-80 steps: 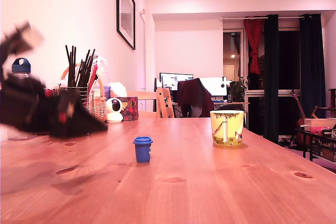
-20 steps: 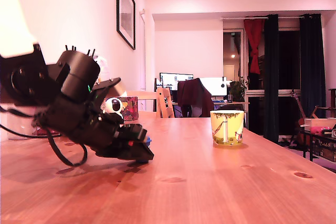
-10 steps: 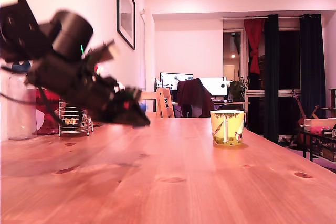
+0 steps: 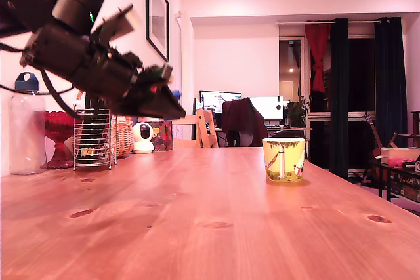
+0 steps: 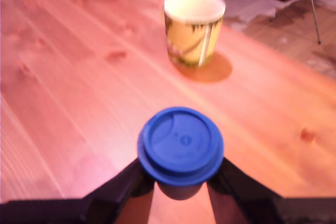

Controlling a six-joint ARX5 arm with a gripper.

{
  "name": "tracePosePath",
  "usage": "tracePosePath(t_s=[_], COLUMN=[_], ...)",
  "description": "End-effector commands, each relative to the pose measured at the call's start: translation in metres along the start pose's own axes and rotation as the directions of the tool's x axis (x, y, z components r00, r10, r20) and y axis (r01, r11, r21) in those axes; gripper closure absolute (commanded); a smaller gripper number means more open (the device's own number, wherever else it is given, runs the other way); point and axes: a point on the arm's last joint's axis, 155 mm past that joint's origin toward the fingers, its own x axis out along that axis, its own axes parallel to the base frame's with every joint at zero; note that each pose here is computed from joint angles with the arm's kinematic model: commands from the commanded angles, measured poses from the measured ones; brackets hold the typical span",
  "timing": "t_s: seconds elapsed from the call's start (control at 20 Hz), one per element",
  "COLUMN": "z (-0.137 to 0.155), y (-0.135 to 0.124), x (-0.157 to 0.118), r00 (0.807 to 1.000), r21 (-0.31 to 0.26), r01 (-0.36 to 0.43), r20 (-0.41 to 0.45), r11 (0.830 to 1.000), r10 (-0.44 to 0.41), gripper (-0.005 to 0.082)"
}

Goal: Pick the coffee capsule and then drop it inside the coffee cup in front of you

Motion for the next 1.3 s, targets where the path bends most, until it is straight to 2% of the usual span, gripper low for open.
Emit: tracePosePath(t_s=[0.0,0.3,0.6,0.8,1.25], z=[-0.002,0.006,0.045,0.082,0.117], y=[-0.004,-0.026,-0.042,-0.044,-0.038], x=[-0.001,0.003,0.009,0.010,0.049], r00=[1.000,0.997,0.994,0.992,0.990], r21=[0.004,0.023,0.044,0.060,0.069], r01=[0.011,0.071,0.102,0.104,0.107], r20=[-0.004,0.008,0.025,0.065,0.085], r11=[1.000,0.997,0.994,0.993,0.992], r10=[-0.011,-0.071,-0.104,-0.108,-0.112], gripper=[0.0591,0.0591,0.0590,0.0590,0.0590])
